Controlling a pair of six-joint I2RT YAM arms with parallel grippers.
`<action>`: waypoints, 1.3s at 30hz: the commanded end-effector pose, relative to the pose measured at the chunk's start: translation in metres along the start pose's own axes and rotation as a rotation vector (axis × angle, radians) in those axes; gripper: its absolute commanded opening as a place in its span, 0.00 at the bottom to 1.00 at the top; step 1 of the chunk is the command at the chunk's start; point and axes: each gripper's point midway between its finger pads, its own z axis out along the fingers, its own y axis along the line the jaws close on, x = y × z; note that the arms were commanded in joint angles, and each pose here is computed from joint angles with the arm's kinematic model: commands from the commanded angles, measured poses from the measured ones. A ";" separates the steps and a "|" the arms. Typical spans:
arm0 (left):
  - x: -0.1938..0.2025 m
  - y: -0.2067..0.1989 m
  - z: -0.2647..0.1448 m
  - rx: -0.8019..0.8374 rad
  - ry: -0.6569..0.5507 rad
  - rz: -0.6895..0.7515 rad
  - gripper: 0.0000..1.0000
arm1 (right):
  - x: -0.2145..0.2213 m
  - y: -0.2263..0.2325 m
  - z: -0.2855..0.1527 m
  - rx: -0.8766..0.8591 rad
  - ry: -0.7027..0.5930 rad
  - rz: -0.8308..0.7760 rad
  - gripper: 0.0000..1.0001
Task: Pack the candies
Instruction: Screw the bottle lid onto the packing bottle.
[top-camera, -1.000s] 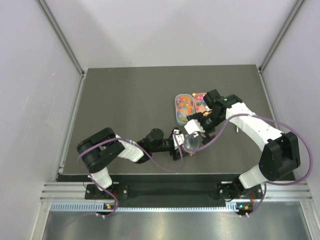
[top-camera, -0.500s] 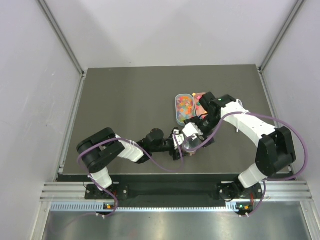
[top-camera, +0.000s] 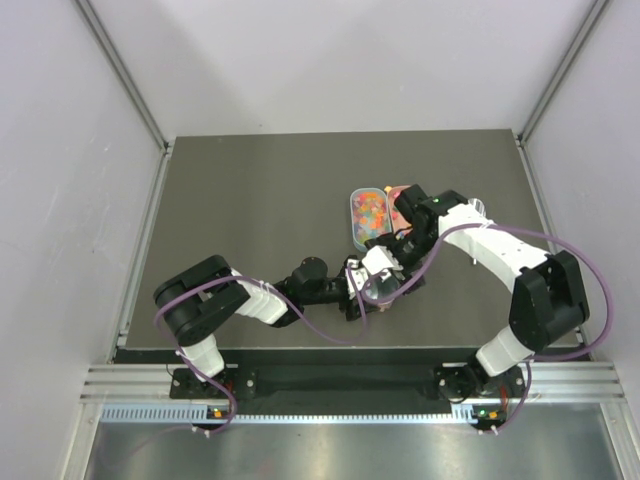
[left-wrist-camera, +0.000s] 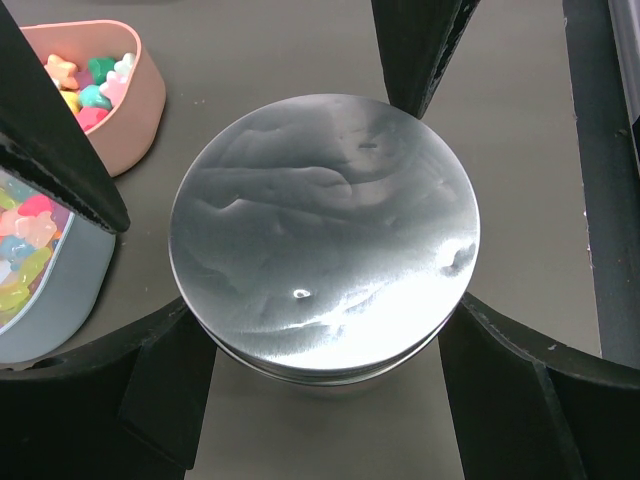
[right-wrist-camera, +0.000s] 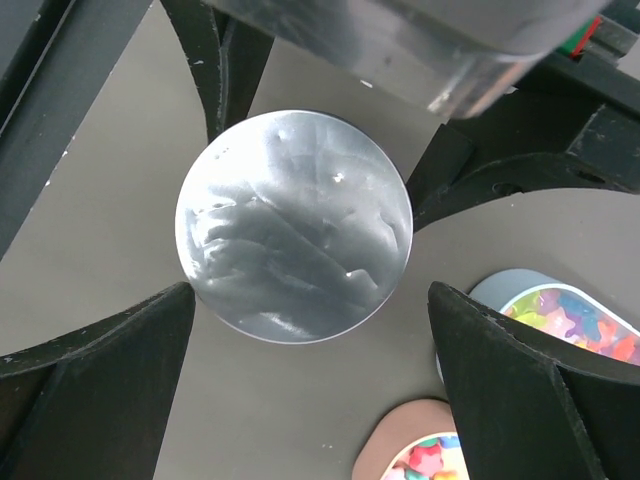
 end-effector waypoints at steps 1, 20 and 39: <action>0.051 -0.018 -0.009 0.043 0.164 -0.042 0.00 | -0.011 -0.007 0.004 0.007 -0.049 -0.020 1.00; 0.053 -0.018 -0.007 0.052 0.170 -0.044 0.00 | -0.011 -0.006 0.011 0.002 -0.047 0.026 0.64; 0.050 -0.017 -0.002 0.060 0.165 -0.042 0.00 | -0.024 0.017 0.034 0.070 -0.009 0.287 0.50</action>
